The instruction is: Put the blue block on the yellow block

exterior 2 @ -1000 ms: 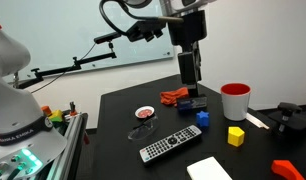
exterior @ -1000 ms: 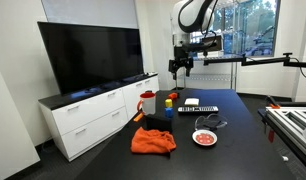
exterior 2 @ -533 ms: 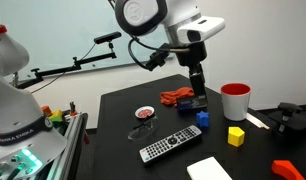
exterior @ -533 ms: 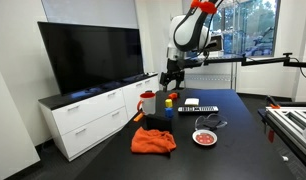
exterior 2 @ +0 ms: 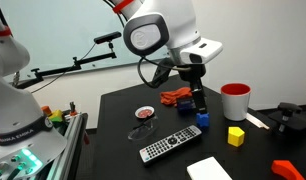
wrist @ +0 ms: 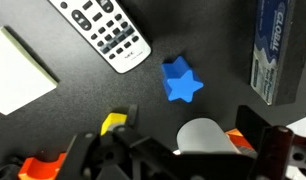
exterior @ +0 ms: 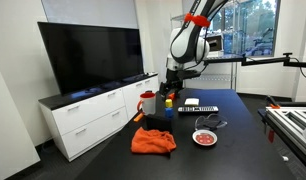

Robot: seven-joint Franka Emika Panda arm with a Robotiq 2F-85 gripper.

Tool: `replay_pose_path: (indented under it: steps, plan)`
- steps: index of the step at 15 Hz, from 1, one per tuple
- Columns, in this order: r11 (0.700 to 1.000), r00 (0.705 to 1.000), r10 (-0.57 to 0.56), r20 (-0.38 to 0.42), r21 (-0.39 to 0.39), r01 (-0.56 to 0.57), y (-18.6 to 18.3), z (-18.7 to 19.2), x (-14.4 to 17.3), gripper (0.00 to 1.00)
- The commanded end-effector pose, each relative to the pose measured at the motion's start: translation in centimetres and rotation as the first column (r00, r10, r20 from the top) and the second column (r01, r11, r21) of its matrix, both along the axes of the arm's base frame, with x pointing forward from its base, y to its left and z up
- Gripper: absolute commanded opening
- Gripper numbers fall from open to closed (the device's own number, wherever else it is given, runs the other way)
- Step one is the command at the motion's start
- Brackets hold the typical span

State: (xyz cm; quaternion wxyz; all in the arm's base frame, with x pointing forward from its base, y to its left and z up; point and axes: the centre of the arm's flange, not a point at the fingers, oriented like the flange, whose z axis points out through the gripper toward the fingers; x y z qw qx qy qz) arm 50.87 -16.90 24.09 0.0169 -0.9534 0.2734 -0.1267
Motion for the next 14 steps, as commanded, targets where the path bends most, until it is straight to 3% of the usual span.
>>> replay_pose_path:
  steps: [1, 14]
  plan:
    - [0.998, 0.997, 0.055, 0.058, 0.003, -0.055, -0.8, 0.1, 0.5, 1.0]
    - [0.991, 0.991, 0.13, 0.03, -0.026, -0.13, -0.7, -4.2, 0.9, 1.0]
